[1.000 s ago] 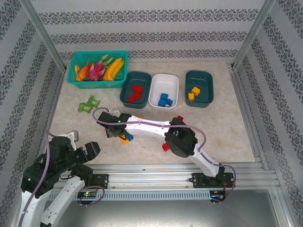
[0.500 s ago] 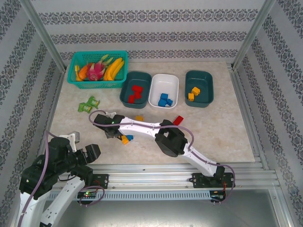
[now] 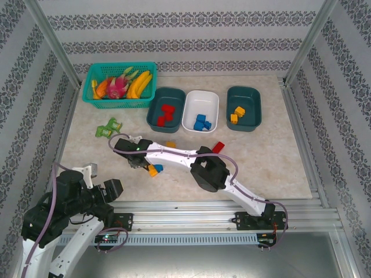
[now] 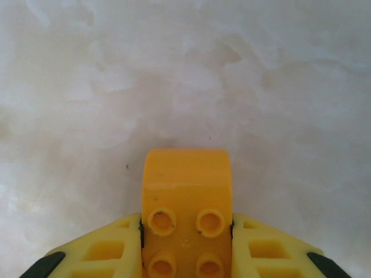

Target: Sort the legos into containers by color

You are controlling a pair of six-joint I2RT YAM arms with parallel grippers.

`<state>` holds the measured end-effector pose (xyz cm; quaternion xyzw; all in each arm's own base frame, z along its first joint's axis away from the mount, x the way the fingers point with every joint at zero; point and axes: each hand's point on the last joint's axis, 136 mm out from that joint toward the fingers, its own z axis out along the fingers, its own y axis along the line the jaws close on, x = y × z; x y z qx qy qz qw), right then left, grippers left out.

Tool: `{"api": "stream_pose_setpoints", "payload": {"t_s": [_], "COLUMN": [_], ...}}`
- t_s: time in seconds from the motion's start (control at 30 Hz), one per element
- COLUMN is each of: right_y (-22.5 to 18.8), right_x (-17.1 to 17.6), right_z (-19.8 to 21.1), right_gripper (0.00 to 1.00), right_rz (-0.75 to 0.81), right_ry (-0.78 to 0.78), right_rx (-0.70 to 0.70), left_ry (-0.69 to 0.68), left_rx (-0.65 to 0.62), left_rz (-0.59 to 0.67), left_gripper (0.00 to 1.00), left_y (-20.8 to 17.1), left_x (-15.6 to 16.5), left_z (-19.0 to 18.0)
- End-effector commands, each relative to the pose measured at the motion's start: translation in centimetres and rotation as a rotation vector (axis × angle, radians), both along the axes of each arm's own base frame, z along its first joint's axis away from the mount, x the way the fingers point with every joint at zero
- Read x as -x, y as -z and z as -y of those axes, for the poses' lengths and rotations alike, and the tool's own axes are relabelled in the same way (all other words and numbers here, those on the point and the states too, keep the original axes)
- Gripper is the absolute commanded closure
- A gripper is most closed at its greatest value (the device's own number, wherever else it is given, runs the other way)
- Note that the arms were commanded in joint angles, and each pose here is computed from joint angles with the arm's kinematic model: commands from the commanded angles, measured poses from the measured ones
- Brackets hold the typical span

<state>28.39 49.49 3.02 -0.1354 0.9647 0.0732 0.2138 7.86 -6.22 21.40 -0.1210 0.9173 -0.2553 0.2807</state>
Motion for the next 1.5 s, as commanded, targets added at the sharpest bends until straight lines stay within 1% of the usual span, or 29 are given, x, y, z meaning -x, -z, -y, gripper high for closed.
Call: {"api": "stream_pose_setpoints", "payload": {"t_s": [0.0, 0.07, 0.2, 0.37, 0.47, 0.6, 0.8, 0.9, 1.0, 1.07, 1.13, 1.33, 1.47], "right_y": [-9.5, -12.1, -16.2, -18.4, -18.6, -18.0, -15.0, -13.3, -11.3, -10.1, -9.0, -5.1, -3.5], "right_x": [-2.7, -3.4, -4.9, -6.9, -8.1, -9.7, -11.1, -11.9, -13.0, -13.9, -14.9, -16.6, -17.7], "right_z": [0.8, 2.2, 7.0, 14.5, 20.1, 28.0, 39.0, 43.0, 45.9, 47.2, 48.3, 50.1, 50.5], "right_gripper": [0.76, 0.76, 0.76, 0.76, 0.77, 0.77, 0.77, 0.77, 0.77, 0.77, 0.77, 0.77, 0.77], "right_rz": [0.127, 0.157, 0.181, 0.159, 0.134, 0.096, -0.005, -0.032, -0.070, -0.091, -0.103, -0.174, -0.197], "right_ry": [0.031, 0.047, 0.101, 0.177, 0.247, 0.353, 0.549, 0.637, 0.702, 0.726, 0.745, 0.781, 0.784], "right_rx": [-0.111, -0.130, -0.161, -0.168, -0.162, -0.148, -0.087, -0.070, -0.058, -0.050, -0.035, 0.004, 0.004], "left_ry": [0.052, 0.070, 0.082, 0.089, 0.114, 0.193, 0.280, 0.317, 0.340, 0.358, 0.377, 0.409, 0.408], "left_rx": [0.081, 0.120, 0.164, 0.196, 0.197, 0.152, 0.170, 0.180, 0.197, 0.205, 0.197, 0.180, 0.175], "left_rz": [0.026, 0.039, 0.078, 0.104, 0.113, 0.109, 0.095, 0.090, 0.070, 0.072, 0.062, 0.063, 0.056], "left_gripper": [0.12, 0.12, 0.12, 0.13, 0.13, 0.12, 0.12, 0.12, 0.12, 0.13, 0.13, 0.13, 0.13], "left_y": [-1.5, -2.7, -5.2, -7.2, -7.8, -7.7, -6.5, -6.2, -5.2, -5.1, -4.3, -3.1, -2.0], "left_x": [-1.5, -3.3, -7.9, -14.2, -17.6, -21.3, -26.1, -28.2, -30.3, -31.5, -32.7, -35.2, -36.1], "left_z": [2.0, 3.2, 5.2, 7.8, 10.2, 15.2, 23.6, 27.0, 29.7, 31.1, 32.4, 35.1, 35.8]}}
